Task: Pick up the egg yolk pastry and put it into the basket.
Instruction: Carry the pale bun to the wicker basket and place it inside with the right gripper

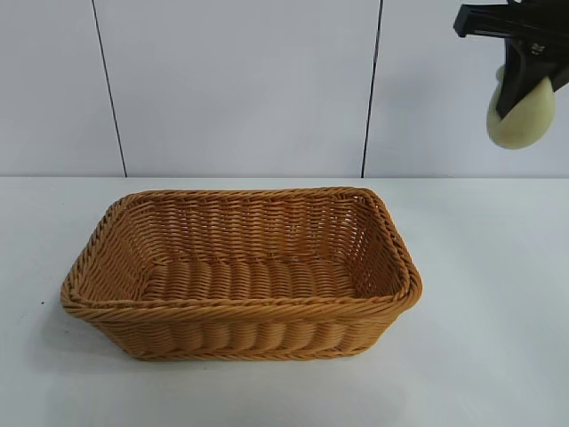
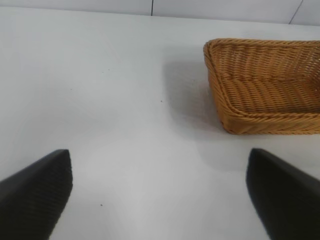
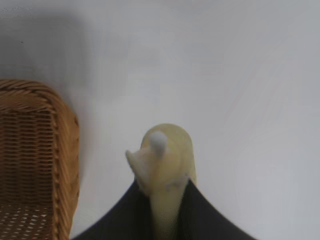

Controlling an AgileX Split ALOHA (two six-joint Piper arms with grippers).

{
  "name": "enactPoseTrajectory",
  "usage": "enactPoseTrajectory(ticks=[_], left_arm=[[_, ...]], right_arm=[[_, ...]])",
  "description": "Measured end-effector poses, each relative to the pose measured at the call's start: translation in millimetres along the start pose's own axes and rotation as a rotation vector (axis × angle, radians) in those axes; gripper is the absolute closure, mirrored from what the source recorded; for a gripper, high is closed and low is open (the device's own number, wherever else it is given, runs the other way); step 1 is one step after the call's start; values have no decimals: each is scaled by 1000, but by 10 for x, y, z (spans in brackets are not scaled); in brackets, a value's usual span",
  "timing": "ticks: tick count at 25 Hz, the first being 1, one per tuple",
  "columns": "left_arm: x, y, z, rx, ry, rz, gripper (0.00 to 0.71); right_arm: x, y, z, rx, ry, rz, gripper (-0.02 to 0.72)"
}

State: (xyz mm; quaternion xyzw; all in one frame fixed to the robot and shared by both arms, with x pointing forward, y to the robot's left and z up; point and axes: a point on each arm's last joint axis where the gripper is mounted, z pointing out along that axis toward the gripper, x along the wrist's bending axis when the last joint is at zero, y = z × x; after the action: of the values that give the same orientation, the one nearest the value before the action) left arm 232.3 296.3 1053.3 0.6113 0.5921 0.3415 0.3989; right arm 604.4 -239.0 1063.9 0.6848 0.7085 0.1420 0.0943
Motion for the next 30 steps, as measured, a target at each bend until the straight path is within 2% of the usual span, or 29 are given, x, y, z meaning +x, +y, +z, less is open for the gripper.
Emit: enactPoseTrajectory(ticks=[8,15,22,30], left_arm=[[0,0,0,0,0,0,14],[0,0,0,0,0,0,14],[0,0,0,0,0,0,14],[0,0,0,0,0,0,14]], right_arm=[[900,-205,-23,-10,89,-191,679],[1583,-483,-5,-20,167,-318,682],[1900,-551,354,-25,198,-326,682],[2030,-570,1152,4,180,-322,682]])
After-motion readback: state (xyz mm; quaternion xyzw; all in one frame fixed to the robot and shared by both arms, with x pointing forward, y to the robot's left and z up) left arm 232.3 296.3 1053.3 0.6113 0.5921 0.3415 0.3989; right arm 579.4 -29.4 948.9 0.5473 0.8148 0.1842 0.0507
